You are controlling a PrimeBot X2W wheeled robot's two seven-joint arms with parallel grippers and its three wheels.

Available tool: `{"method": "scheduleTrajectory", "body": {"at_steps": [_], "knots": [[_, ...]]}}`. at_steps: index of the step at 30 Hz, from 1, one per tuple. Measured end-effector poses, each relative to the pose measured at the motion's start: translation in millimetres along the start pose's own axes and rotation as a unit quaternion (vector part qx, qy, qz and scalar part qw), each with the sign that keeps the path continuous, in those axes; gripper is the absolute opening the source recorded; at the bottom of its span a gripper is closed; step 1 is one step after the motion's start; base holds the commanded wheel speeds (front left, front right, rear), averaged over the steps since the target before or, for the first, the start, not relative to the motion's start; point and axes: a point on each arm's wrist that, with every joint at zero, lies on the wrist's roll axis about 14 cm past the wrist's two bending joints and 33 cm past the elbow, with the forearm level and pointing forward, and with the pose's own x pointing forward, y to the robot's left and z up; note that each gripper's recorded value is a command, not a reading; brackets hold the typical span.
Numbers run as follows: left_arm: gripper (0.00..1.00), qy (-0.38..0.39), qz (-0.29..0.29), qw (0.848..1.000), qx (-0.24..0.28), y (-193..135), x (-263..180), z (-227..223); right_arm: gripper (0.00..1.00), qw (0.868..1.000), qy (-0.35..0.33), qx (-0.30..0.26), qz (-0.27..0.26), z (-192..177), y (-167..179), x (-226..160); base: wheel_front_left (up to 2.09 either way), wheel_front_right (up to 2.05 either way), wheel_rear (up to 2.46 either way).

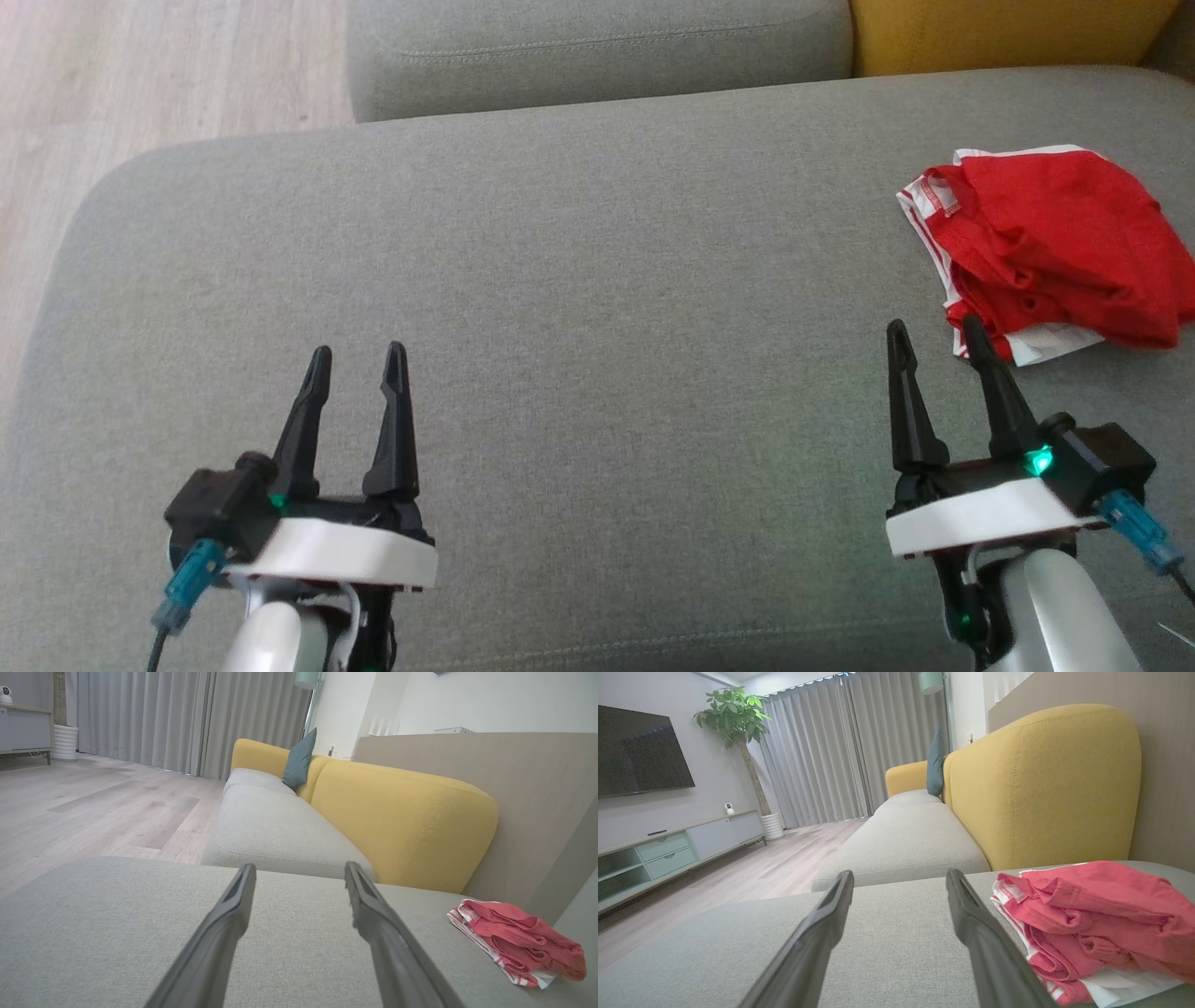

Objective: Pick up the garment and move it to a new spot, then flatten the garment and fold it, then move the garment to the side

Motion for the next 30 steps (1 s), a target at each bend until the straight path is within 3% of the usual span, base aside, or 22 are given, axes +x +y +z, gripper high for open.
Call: {"method": "scheduleTrajectory", "body": {"at_steps": [4,5,12,30], "knots": [[1.00,-0.004,0.000,1.000,-0.005,-0.3,1.0,2.5,1.00,1.000,0.000,0.000,-0.001,-0.2,-0.6,-0.2,0.00,0.00,0.00],[0.00,-0.004,0.001,1.000,-0.009,-0.1,1.2,2.7,0.00,1.000,-0.001,0.000,-0.001,0.1,-0.8,-0.3,0.00,0.00,0.00],[0.00,0.070,0.025,0.997,-0.019,10.7,-22.9,-40.9,0.00,0.997,0.071,0.017,-0.020,-44.7,-7.8,-25.1,0.00,0.00,0.00],[0.00,0.091,0.058,0.989,-0.105,24.0,-27.4,-48.6,0.00,0.990,0.071,0.113,-0.045,-44.9,-12.9,-23.0,0.00,0.00,0.00]]}}
